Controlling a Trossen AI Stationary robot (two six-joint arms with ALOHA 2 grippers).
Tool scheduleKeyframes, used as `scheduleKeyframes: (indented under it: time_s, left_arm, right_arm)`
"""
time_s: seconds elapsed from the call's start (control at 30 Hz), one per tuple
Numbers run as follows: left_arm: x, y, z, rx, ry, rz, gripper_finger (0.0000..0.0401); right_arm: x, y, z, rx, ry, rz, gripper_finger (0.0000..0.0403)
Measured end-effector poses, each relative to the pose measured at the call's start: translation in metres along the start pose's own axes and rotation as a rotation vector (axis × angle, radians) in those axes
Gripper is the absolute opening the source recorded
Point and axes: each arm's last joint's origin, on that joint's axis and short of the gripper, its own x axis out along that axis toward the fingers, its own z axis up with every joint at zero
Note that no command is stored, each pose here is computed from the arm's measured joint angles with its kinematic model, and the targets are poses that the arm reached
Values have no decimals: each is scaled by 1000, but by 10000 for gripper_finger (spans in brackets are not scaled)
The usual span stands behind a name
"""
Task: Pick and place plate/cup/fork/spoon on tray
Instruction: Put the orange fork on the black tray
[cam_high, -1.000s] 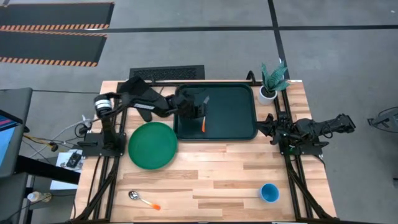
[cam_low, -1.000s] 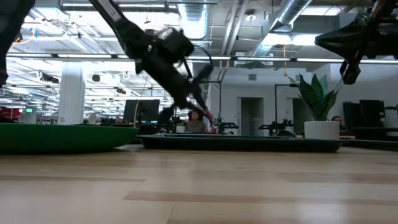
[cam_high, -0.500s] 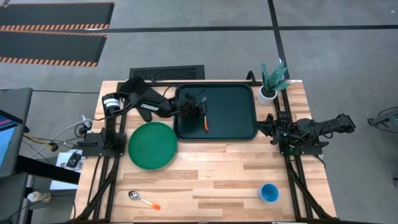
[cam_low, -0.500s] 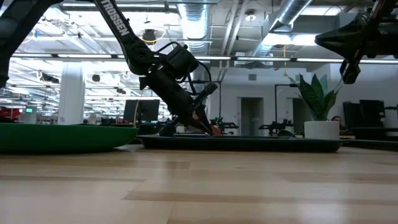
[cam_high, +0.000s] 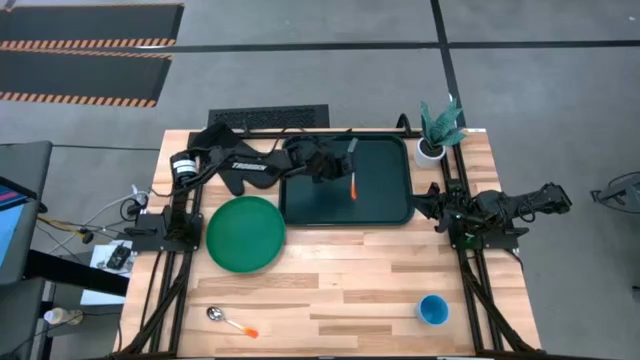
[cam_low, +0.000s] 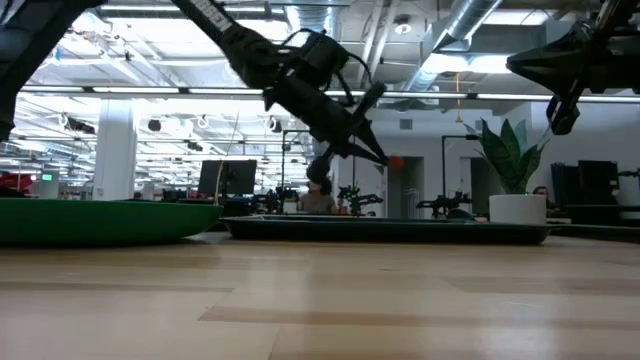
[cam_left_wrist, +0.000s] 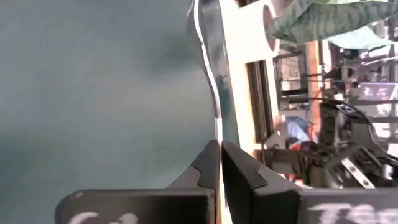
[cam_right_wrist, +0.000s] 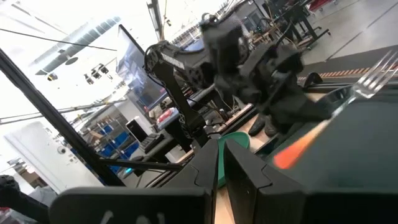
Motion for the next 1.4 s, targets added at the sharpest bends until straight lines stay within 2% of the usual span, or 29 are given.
scheduleKeyframes:
  time_s: [0.03, 0.13, 0.27, 0.47, 0.9, 1.23, 1.4]
  left_arm:
    - [5, 0, 1, 2, 6, 24, 0]
    - [29, -8, 6, 5, 28, 5, 0]
    - [61, -23, 9, 17, 44, -61, 0]
    - [98, -26, 8, 13, 125, -22, 0]
    - [109, -11, -8, -30, 202, 170, 0]
    - [111, -12, -7, -85, 174, 137, 0]
    - [110, -10, -13, -92, 182, 175, 0]
  right_arm:
    - [0, 0, 0, 0, 0, 0, 52]
    - [0, -1, -1, -6, 6, -4, 52]
    - [0, 0, -1, -4, 4, -3, 52]
    - [0, 0, 0, 0, 1, -1, 52]
    - [0, 0, 0, 1, -2, 1, 52]
    - [0, 0, 0, 2, -2, 2, 52]
    - [0, 0, 0, 2, -1, 1, 52]
